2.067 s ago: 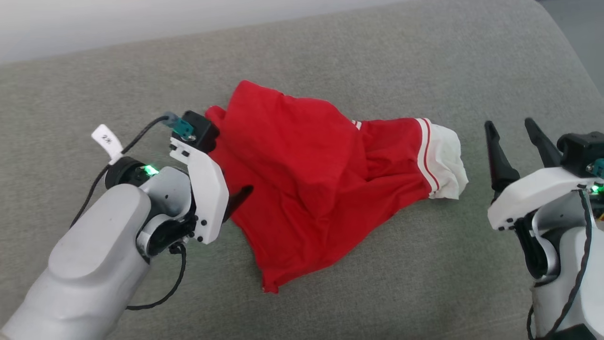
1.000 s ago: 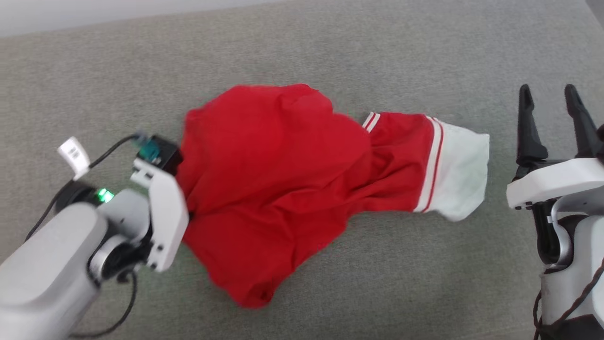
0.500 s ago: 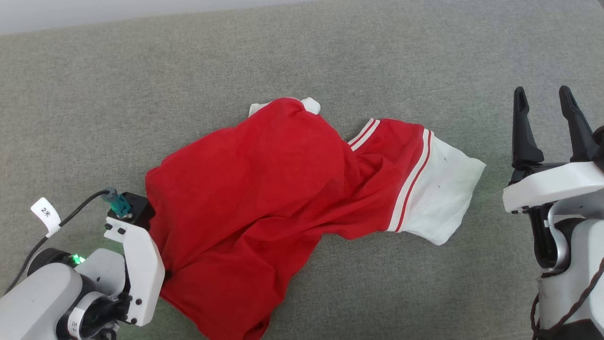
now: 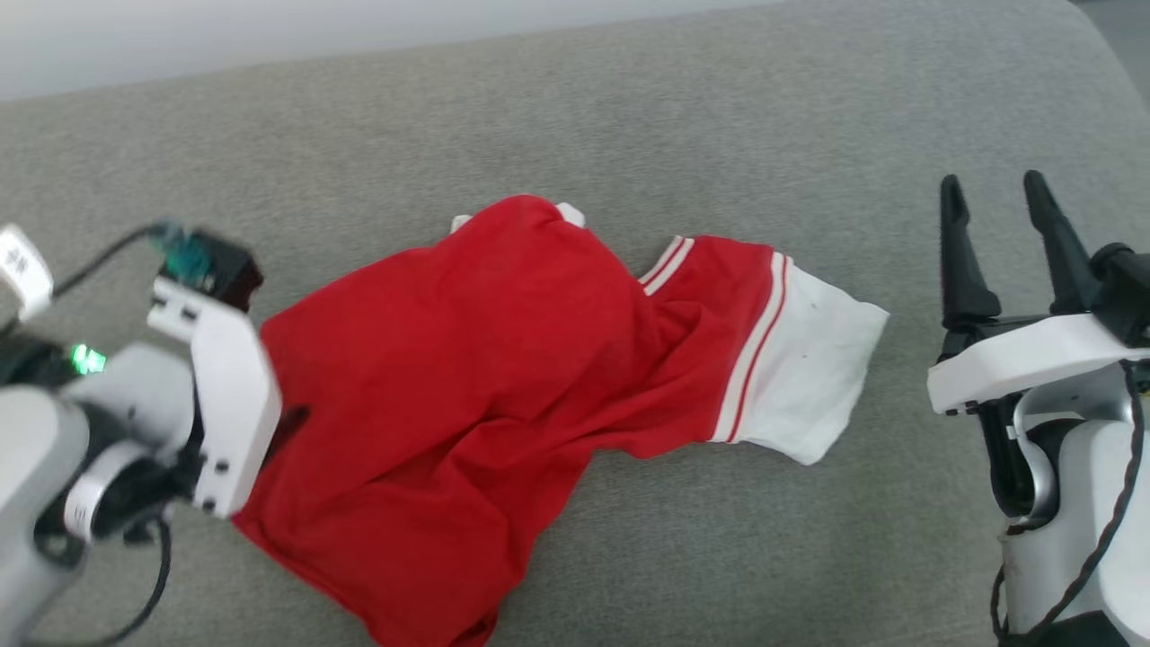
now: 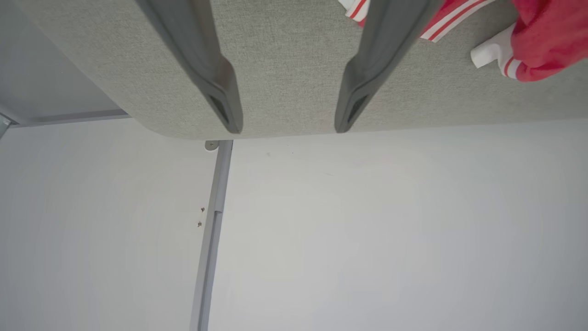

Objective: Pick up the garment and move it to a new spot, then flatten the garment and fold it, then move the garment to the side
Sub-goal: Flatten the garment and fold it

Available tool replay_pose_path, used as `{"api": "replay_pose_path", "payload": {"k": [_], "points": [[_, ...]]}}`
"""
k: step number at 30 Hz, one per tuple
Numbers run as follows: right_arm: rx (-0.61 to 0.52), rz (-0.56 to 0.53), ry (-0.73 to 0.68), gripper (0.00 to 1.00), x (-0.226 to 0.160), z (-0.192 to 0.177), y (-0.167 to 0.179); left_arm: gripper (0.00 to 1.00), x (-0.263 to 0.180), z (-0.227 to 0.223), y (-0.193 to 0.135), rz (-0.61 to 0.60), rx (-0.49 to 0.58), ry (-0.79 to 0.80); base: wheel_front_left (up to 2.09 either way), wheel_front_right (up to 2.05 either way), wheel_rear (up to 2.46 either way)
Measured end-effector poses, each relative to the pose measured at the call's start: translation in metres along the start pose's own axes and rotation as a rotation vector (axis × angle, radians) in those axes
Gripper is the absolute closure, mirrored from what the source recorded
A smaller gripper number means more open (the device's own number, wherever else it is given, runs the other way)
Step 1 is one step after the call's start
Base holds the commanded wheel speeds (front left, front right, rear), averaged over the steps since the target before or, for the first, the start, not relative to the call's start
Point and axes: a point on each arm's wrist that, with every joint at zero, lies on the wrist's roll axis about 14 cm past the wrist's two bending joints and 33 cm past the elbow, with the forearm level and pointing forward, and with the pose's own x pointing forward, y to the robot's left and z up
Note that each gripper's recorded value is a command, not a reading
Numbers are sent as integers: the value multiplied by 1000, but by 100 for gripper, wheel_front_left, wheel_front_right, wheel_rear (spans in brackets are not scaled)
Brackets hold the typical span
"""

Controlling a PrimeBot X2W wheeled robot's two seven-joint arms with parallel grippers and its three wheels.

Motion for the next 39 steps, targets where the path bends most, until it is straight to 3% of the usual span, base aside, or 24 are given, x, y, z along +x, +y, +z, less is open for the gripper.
{"api": "replay_pose_path", "payload": {"k": [10,20,25,27,39], "points": [[-7,-35,-1,0,-12,1,-15,0,17,89,-35,-75,136,-115,0,0,0],[-3,-68,24,0,-17,-10,-28,0,73,103,-78,-195,146,-31,0,0,0],[7,-74,37,0,-13,-18,-30,0,104,81,-70,-171,141,70,0,0,0],[7,-71,36,0,-11,-19,-29,100,111,77,-66,-167,132,89,0,0,0],[11,-50,25,0,0,-20,-19,100,89,73,-25,-97,83,27,0,0,0]]}}
